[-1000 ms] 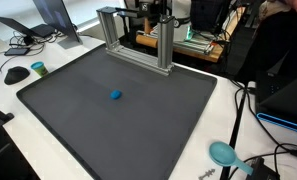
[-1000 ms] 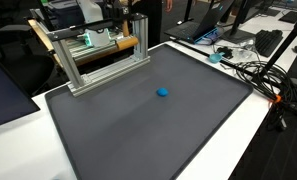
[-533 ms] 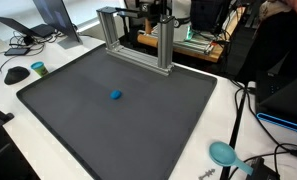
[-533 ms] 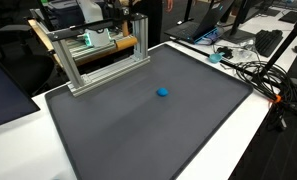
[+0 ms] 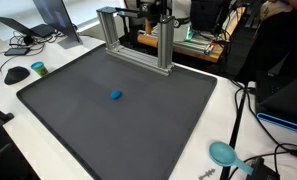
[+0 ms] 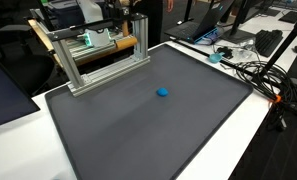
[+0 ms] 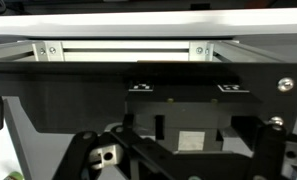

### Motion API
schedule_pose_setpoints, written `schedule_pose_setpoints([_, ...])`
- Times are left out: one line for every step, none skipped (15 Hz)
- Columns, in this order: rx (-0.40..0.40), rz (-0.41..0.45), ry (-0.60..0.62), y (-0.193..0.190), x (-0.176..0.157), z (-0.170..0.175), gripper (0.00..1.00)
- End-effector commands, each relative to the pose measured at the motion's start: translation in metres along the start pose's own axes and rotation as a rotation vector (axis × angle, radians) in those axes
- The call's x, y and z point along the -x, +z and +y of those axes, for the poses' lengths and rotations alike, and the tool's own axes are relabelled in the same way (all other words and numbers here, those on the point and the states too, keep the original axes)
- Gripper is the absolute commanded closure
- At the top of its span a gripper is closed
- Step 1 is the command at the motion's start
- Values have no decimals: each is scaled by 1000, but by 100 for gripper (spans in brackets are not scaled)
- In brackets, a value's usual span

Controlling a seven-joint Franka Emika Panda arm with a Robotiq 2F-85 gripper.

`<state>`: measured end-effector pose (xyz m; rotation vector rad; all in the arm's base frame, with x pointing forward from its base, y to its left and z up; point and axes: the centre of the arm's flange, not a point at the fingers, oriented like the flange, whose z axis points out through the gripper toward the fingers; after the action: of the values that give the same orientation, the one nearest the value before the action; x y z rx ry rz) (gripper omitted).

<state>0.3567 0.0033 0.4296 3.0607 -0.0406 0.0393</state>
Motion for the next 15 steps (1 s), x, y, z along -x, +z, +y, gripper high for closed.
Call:
schedule_pose_setpoints([10, -9, 23, -1, -2, -5, 34])
schedule_pose_setpoints([13, -9, 25, -1, -2, -5, 41])
schedule_pose_setpoints([16, -11, 28, -1, -1, -5, 48])
schedule_pose_setpoints([16, -11, 31, -1, -1, -5, 56])
schedule_pose_setpoints([17, -11, 31, -1, -1, -5, 62])
schedule_pose_setpoints([20, -11, 32, -1, -1, -4, 69])
schedule_pose_setpoints([18, -11, 34, -1, -1, -4, 77])
schedule_pose_setpoints([13, -8, 34, -2, -1, -4, 78])
schedule_pose_setpoints([13, -6, 36, -3, -1, -4, 78])
schedule_pose_setpoints([6, -1, 35, -4, -2, -4, 78])
schedule_pose_setpoints([5, 14, 39, -6, -3, -4, 78])
schedule_pose_setpoints([-3, 25, 41, -8, -5, -4, 78])
schedule_pose_setpoints([4, 56, 47, -11, -9, -5, 78])
schedule_pose_setpoints([0, 75, 53, -15, -14, -5, 78])
schedule_pose_setpoints([-6, 100, 64, -19, -19, -6, 78])
